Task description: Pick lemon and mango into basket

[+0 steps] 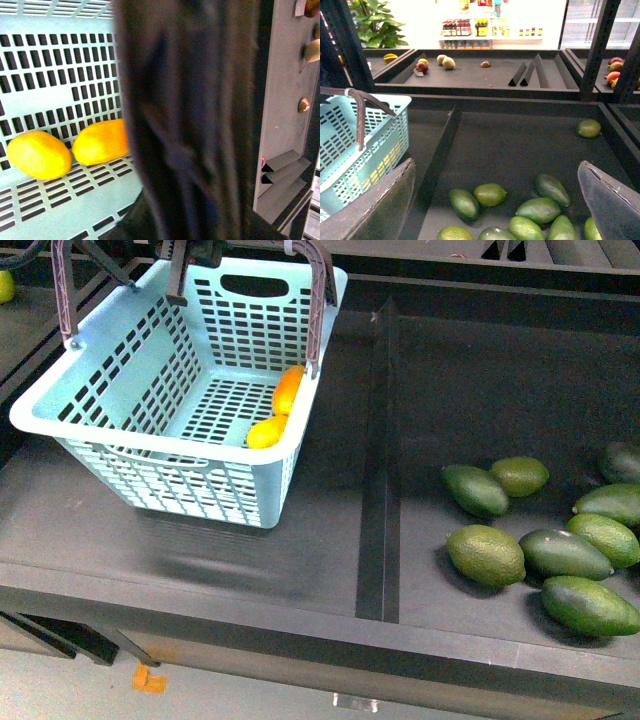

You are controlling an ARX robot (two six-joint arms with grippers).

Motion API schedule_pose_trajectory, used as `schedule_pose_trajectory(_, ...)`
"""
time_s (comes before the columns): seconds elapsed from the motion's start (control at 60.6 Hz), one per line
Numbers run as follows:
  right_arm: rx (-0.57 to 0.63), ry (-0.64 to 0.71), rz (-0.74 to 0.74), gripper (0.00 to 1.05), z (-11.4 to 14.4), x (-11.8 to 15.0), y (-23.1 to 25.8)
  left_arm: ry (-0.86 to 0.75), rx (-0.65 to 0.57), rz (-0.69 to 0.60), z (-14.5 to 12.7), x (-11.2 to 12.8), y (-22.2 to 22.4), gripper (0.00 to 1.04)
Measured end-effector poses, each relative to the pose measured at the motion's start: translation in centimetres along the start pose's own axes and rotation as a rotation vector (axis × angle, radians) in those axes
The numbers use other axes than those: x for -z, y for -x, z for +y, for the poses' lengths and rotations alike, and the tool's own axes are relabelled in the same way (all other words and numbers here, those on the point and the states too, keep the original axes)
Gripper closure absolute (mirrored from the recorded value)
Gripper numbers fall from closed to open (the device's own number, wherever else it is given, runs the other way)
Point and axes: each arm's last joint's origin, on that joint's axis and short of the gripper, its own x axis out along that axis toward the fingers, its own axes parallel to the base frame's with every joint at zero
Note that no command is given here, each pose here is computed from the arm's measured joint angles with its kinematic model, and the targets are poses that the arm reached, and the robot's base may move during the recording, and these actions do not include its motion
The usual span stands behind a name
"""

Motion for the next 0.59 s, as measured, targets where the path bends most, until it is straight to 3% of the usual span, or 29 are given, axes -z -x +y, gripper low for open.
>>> schedule_pose_trajectory(0.297, 0.000, 0.000, 0.000, 0.09, 0.0, 0.0, 0.0, 0.021, 0.068, -0.144, 0.4, -1.3, 2.4, 0.25)
schedule_pose_trajectory(0.396, 0.000, 0.000, 0.000, 0.09, 0.0, 0.0, 0.0, -0.002, 0.008, -0.231, 1.1, -1.8, 5.4, 0.07)
schedule_pose_trajectory(0.544, 0.000, 0.000, 0.000, 0.09, 0.0, 0.0, 0.0, -0.055, -0.068, -0.297, 2.3, -1.6, 8.9, 0.07)
schedule_pose_trajectory(0.594, 0.000, 0.000, 0.000, 0.09, 0.0, 0.0, 0.0, -0.110, 0.006, -0.256, 2.6, -1.4, 9.4, 0.11)
